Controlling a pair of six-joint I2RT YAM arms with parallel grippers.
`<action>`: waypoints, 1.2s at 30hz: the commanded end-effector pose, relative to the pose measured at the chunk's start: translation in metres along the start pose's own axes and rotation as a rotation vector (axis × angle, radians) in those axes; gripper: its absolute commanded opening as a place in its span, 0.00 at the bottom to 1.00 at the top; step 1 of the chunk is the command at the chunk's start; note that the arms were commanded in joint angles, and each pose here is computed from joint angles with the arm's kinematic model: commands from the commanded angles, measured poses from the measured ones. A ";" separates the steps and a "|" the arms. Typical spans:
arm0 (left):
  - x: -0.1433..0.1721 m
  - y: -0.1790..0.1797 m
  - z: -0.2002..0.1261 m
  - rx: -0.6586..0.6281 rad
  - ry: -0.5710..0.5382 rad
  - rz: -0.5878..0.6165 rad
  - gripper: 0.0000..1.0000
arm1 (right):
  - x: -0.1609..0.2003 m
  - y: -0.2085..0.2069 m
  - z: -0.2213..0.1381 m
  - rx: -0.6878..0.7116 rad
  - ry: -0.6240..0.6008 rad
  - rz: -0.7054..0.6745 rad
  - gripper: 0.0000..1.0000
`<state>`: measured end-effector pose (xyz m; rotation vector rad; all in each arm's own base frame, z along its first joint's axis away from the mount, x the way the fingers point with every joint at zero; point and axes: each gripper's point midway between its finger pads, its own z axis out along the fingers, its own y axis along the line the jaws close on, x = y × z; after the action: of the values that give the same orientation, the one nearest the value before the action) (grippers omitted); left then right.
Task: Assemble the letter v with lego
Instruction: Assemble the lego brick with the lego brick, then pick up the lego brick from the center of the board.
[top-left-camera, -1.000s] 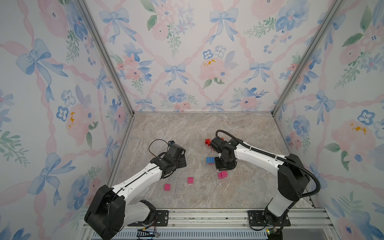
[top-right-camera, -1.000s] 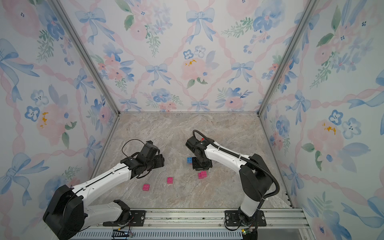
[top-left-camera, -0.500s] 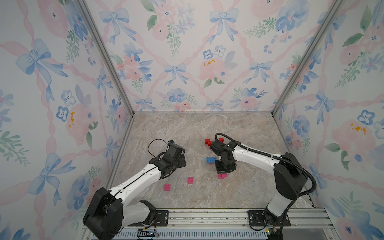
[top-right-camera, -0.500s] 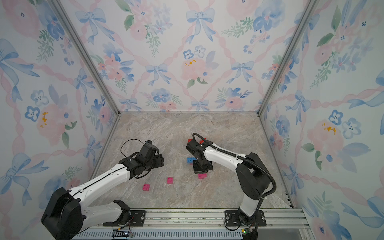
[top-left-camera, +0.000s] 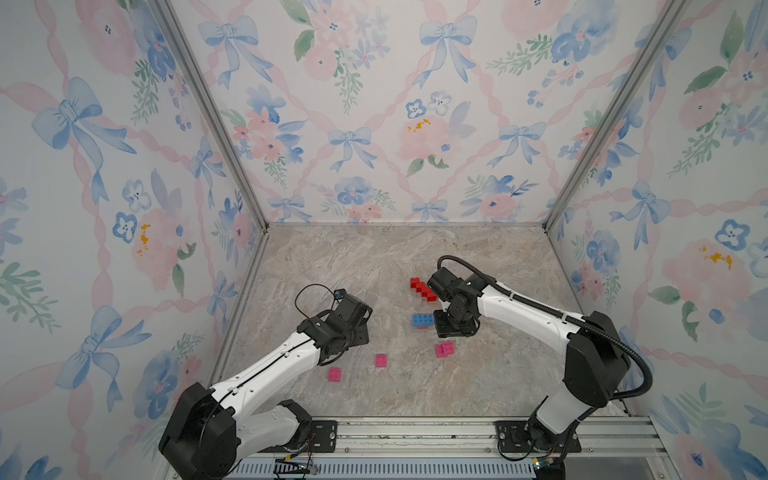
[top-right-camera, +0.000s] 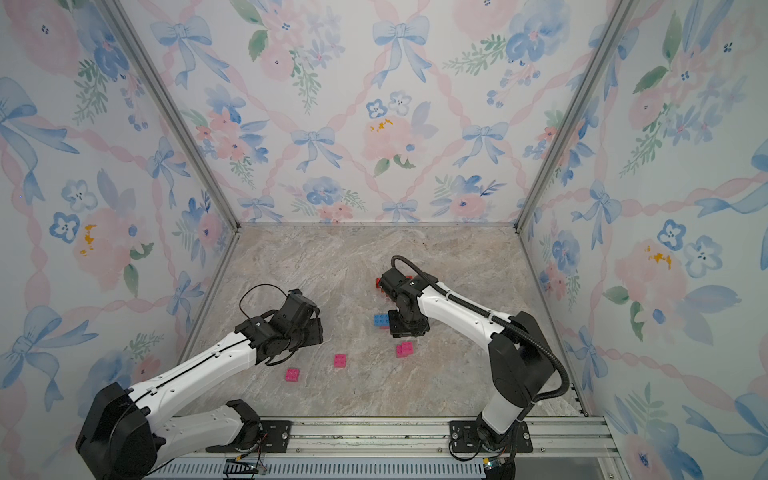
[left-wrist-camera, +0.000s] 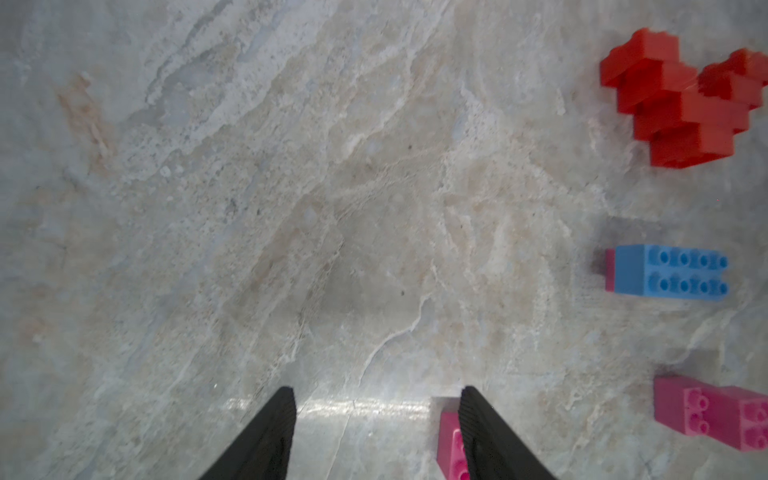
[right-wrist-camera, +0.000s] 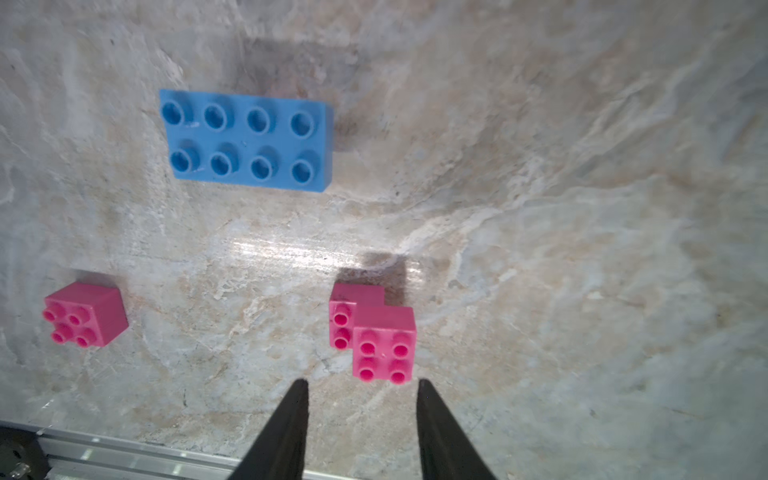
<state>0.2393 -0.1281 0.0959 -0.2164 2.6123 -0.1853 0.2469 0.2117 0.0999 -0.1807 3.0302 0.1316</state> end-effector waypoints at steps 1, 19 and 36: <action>0.043 0.031 -0.007 -0.091 0.107 -0.028 0.67 | 0.004 -0.017 -0.009 0.003 0.007 0.013 0.49; 0.099 0.066 0.006 -0.224 0.273 -0.032 0.73 | 0.007 -0.039 -0.005 -0.034 0.033 0.057 0.60; 0.096 0.058 0.014 -0.215 0.277 -0.021 0.49 | 0.012 -0.046 0.000 -0.033 0.042 0.066 0.53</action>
<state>0.1545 -0.0891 0.0280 -0.3177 2.9059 0.0690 0.2439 0.1682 0.0910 -0.0866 3.0834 0.1724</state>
